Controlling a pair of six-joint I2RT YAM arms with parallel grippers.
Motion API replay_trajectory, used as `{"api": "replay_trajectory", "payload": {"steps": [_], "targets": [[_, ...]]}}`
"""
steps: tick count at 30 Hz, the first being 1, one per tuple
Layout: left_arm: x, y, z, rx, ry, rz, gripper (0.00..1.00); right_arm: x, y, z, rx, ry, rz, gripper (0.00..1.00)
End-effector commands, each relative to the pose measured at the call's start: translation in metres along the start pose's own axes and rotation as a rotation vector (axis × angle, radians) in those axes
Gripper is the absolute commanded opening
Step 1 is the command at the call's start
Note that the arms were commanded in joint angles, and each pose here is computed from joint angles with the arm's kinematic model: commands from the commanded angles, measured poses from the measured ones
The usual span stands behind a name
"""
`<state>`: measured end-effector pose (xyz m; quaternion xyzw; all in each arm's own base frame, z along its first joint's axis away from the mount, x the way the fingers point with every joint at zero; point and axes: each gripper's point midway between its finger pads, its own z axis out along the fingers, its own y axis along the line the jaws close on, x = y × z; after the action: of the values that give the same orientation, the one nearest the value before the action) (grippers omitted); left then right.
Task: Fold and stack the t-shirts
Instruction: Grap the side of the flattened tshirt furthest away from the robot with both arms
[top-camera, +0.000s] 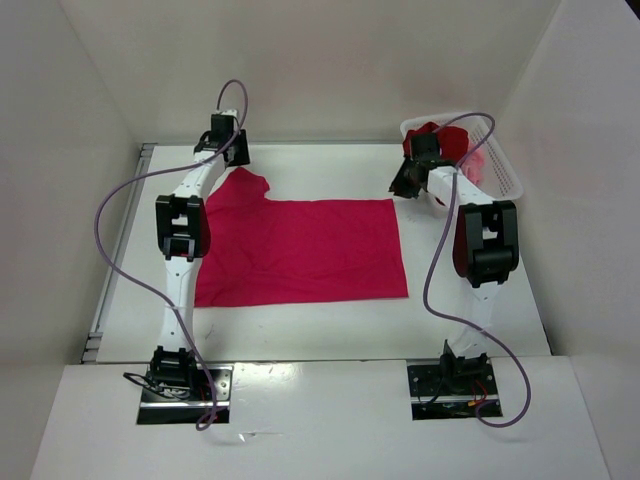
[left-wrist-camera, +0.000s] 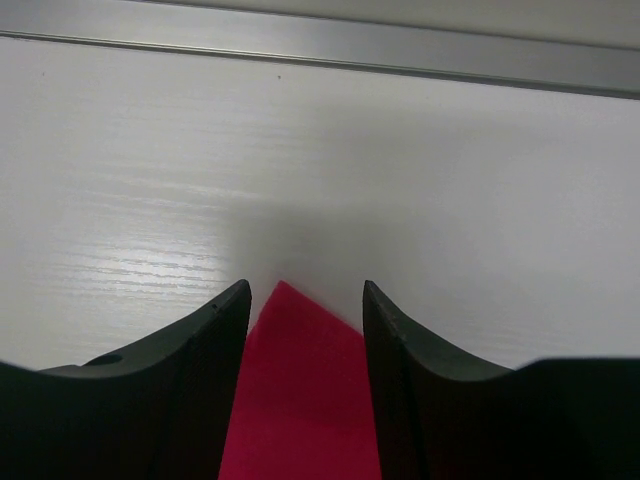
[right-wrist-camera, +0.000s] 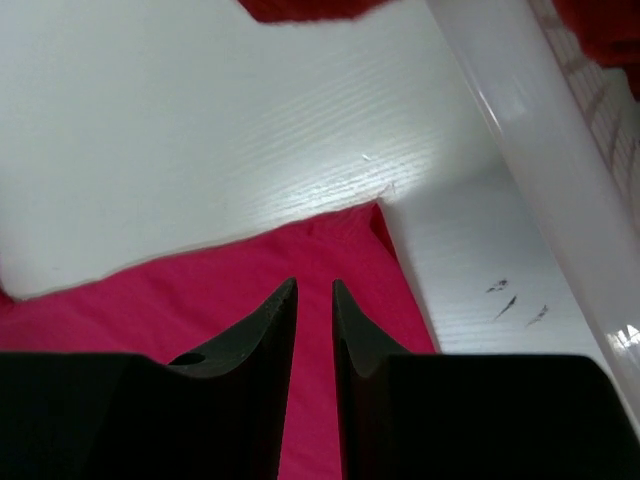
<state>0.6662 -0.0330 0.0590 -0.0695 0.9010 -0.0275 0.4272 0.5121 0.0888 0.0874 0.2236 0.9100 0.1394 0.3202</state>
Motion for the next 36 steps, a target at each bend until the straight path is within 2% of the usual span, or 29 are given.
{"api": "replay_trajectory", "payload": {"steps": [1,8,10,17,24,27,28,31,33,36], "targets": [[-0.004,0.005,-0.004,-0.027,-0.012,0.045,0.56,-0.007,0.003,-0.015,-0.003,-0.04,-0.022,0.26],[0.006,0.01,-0.001,-0.051,0.007,0.046,0.55,-0.001,-0.013,-0.015,0.053,-0.047,-0.021,0.27],[0.011,0.009,0.002,-0.042,0.018,0.047,0.53,-0.002,-0.022,-0.013,0.095,-0.07,-0.021,0.32],[0.007,0.005,-0.001,-0.021,0.012,0.035,0.37,-0.017,-0.044,0.007,0.204,-0.133,-0.024,0.36],[-0.016,-0.001,-0.018,-0.002,-0.03,0.013,0.13,-0.009,-0.029,0.031,0.137,-0.092,-0.011,0.37],[-0.029,-0.002,-0.029,-0.007,-0.054,0.011,0.08,-0.007,-0.022,0.037,0.124,-0.083,-0.018,0.38],[-0.019,0.0,-0.025,-0.011,-0.036,0.013,0.06,-0.003,-0.022,0.041,0.121,-0.065,-0.018,0.38],[-0.026,0.002,-0.033,-0.025,-0.057,0.011,0.01,0.005,-0.019,0.048,0.114,-0.045,-0.026,0.4],[-0.022,0.003,-0.034,-0.027,-0.046,0.003,0.01,0.0,-0.016,0.05,0.107,-0.053,-0.025,0.4],[-0.035,-0.007,-0.051,-0.004,-0.079,-0.014,0.01,-0.002,-0.015,0.056,0.106,-0.054,-0.025,0.4]]}}
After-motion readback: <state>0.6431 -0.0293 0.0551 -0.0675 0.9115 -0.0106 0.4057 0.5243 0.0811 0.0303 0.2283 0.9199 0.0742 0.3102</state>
